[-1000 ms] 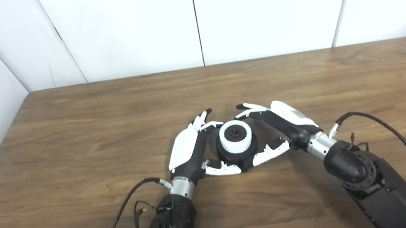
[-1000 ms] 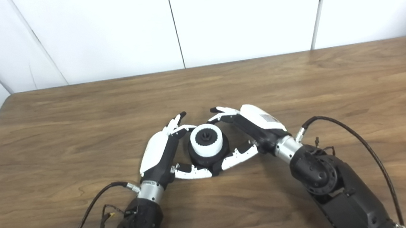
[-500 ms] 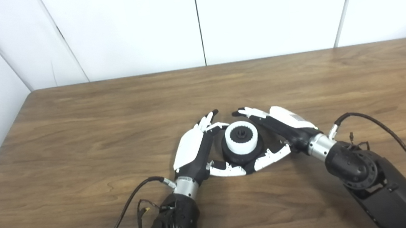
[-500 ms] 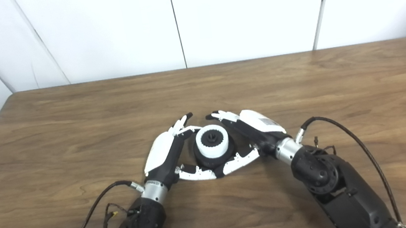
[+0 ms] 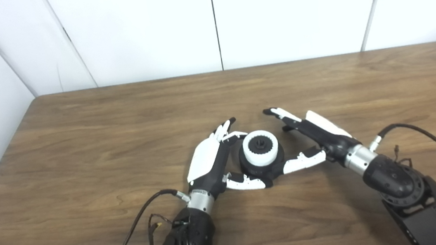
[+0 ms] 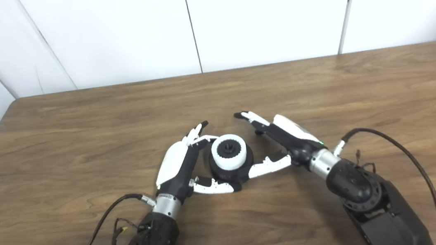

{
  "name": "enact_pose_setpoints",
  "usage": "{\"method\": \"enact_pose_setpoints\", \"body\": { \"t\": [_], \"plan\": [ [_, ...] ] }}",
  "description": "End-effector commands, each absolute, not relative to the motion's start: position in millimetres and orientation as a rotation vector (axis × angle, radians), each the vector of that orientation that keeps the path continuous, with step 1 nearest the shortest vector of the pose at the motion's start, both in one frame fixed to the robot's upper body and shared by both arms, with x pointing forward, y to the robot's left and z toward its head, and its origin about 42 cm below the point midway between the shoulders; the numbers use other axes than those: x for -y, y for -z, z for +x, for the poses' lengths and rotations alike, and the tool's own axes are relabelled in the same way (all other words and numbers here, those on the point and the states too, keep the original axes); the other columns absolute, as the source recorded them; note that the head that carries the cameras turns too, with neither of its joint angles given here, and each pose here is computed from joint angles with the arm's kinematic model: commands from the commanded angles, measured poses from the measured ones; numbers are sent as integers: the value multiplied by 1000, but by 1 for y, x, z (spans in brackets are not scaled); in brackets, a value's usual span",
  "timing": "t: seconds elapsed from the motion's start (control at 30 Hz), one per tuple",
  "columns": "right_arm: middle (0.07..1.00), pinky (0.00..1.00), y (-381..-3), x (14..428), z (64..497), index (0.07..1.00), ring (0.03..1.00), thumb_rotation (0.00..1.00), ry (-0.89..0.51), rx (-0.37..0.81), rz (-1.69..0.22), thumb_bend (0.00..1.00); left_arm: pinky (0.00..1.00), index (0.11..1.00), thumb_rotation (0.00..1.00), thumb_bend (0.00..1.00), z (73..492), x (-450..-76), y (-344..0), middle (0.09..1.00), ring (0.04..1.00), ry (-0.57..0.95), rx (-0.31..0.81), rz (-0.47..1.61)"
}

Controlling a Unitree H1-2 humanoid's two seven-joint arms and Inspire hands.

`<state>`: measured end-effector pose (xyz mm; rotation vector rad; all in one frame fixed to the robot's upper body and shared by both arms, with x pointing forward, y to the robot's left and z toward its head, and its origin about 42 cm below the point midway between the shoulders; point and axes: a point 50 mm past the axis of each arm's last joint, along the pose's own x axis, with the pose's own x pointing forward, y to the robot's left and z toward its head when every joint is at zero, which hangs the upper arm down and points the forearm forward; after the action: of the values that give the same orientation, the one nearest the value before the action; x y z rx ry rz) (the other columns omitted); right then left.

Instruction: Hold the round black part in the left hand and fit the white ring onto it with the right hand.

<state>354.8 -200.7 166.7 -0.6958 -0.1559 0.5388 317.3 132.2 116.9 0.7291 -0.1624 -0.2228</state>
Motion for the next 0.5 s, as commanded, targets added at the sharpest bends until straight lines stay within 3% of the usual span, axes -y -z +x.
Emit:
{"method": "enact_pose_setpoints", "body": {
  "t": [0.0,0.47],
  "plan": [
    [995,879,-179,203,355,962,977,527,-498,215,-673,1000,1000,671,228,955,319,-131,-124,1000,1000,216,192,728],
    [958,874,-172,208,337,919,936,358,-464,210,-610,987,1000,672,229,955,318,-134,-127,1000,1000,215,192,734]
  ]
}}
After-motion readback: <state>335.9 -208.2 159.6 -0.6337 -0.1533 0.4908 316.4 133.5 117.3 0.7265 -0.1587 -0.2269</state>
